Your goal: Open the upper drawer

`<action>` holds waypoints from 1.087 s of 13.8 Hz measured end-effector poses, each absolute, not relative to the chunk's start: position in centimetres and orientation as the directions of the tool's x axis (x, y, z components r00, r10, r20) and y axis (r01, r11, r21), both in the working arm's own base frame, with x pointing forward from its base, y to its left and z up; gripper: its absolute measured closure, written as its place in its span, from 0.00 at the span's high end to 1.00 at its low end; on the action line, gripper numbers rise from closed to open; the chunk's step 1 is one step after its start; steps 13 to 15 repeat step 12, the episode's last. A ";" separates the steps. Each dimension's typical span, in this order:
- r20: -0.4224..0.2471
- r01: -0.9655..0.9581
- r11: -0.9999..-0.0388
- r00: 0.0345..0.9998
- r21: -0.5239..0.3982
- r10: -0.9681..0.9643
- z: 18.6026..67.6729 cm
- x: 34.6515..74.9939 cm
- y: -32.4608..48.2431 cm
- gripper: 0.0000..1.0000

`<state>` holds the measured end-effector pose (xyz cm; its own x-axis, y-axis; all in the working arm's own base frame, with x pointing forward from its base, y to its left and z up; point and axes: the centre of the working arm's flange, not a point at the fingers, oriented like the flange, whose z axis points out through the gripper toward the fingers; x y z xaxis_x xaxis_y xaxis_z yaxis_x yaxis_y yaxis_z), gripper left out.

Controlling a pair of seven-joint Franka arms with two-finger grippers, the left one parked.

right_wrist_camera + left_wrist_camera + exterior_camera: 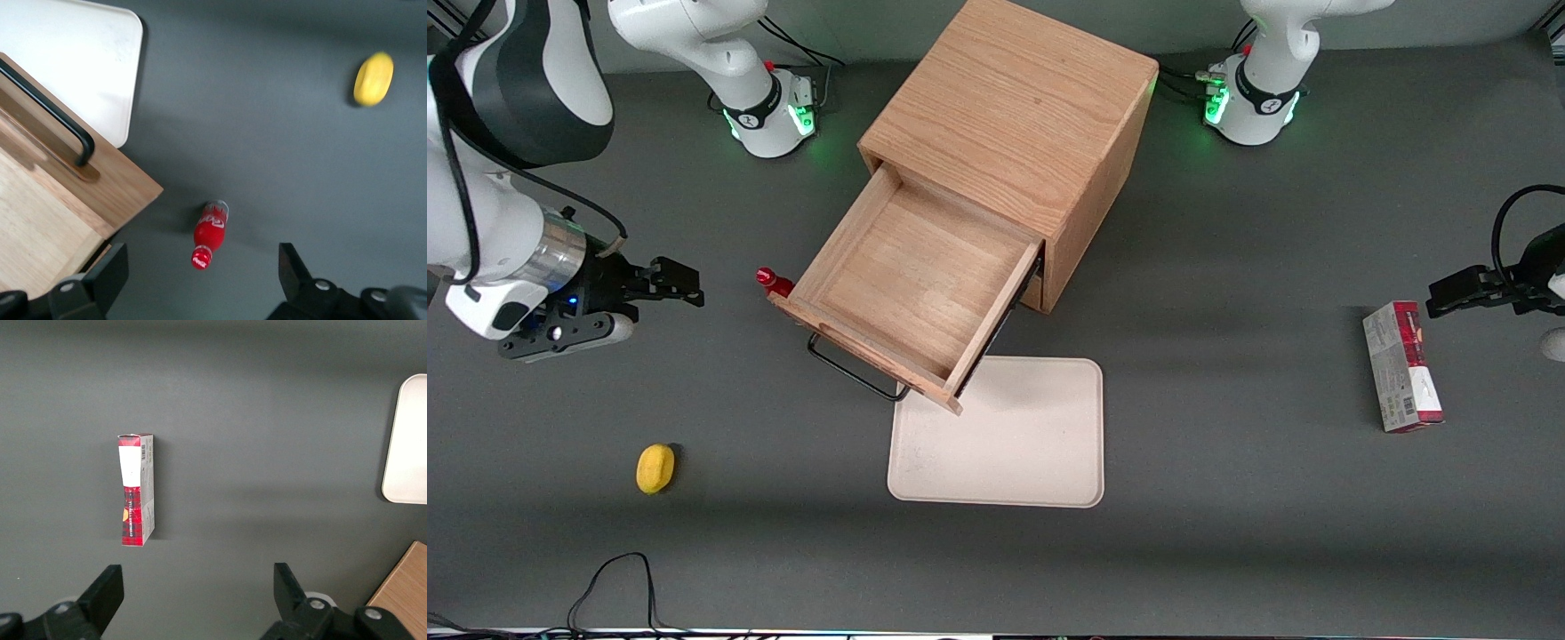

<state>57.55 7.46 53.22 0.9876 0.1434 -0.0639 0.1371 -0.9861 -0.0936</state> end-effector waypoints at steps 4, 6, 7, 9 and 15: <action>-0.074 0.107 -0.989 0.991 -0.106 0.115 55.3 55.5 6.0 1.00; -0.073 0.086 -0.992 0.993 -0.098 0.093 55.7 55.4 5.6 1.00; -0.069 0.074 -0.994 0.994 -0.082 0.080 55.9 55.5 4.7 1.00; -0.059 0.056 -0.996 0.996 -0.067 0.060 56.4 55.5 3.3 1.00; -0.041 0.060 -0.996 0.997 -0.064 0.063 57.3 55.4 3.4 1.00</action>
